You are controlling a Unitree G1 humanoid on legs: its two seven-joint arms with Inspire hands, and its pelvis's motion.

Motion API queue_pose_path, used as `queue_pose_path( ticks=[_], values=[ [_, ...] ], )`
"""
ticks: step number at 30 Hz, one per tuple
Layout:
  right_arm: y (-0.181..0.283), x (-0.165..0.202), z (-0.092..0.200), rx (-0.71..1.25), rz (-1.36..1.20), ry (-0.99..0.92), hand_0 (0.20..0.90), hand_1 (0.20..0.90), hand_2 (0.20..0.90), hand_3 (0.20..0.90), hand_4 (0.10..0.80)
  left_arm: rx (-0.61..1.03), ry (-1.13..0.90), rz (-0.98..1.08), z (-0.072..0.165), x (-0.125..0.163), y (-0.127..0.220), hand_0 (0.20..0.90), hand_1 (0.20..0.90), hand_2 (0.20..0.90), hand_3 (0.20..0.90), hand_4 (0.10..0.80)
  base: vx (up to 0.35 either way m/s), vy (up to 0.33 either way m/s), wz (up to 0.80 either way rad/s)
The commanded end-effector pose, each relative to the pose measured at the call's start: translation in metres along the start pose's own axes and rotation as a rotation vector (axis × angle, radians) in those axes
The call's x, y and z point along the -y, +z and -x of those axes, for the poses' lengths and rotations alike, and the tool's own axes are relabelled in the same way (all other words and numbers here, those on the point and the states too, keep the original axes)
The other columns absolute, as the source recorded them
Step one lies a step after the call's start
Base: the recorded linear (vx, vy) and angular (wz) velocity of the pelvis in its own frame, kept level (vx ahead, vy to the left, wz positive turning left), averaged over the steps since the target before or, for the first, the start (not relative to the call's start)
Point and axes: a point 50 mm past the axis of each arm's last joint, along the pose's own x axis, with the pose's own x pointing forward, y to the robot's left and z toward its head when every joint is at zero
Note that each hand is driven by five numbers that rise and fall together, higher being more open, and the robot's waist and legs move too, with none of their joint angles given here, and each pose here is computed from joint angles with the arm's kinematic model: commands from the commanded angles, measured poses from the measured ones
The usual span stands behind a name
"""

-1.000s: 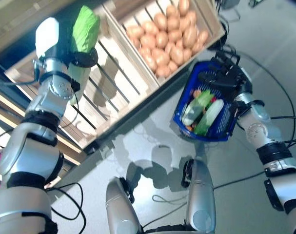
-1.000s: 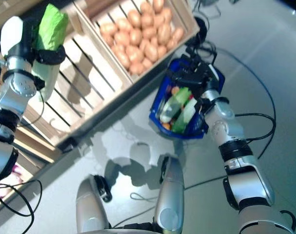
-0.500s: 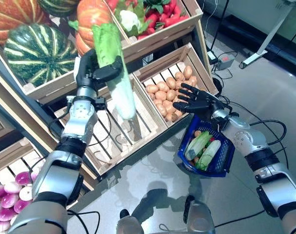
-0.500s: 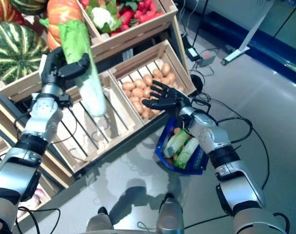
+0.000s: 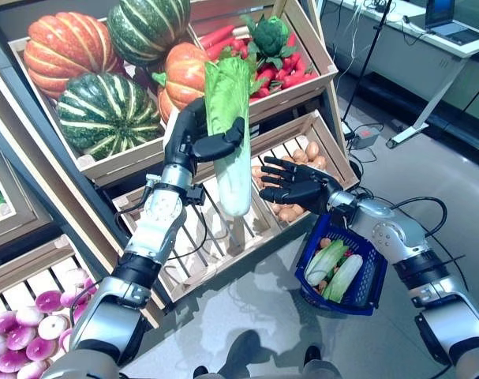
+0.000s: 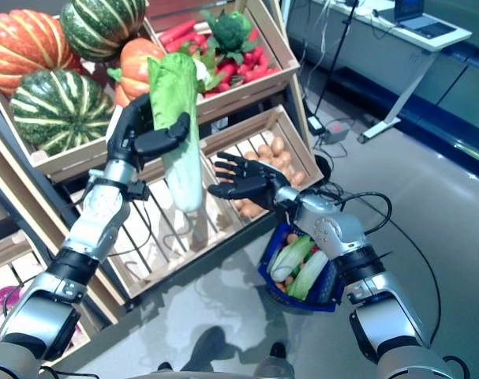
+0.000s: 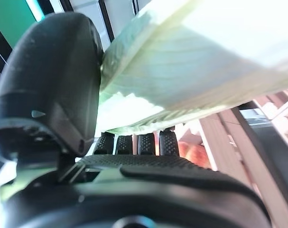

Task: Put vegetables into the basket

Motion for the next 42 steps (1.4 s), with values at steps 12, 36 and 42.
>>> queue_pose_path(
  ticks=[12, 36, 42],
  values=[
    [-0.006, -0.04, -0.018, 0.061, -0.272, 0.189, 0.9, 0.9, 0.9, 0.9, 0.8, 0.315, -0.23, -0.075, -0.001, 0.044, 0.055, 0.3, 0.3, 0.3, 0.3, 0.4, 0.003, 0.003, 0.01],
    [0.001, -0.042, -0.04, 0.158, -0.493, 0.11, 0.3, 0.3, 0.3, 0.3, 0.4, 0.249, -0.305, 0.119, 0.01, 0.08, 0.047, 0.3, 0.3, 0.3, 0.3, 0.4, 0.012, 0.001, 0.01],
    [0.0, -0.027, -0.036, 0.162, -0.479, 0.046, 0.3, 0.3, 0.3, 0.3, 0.4, 0.249, -0.294, 0.108, 0.008, 0.075, 0.049, 0.3, 0.3, 0.3, 0.3, 0.4, 0.004, -0.003, 0.05]
  ],
)
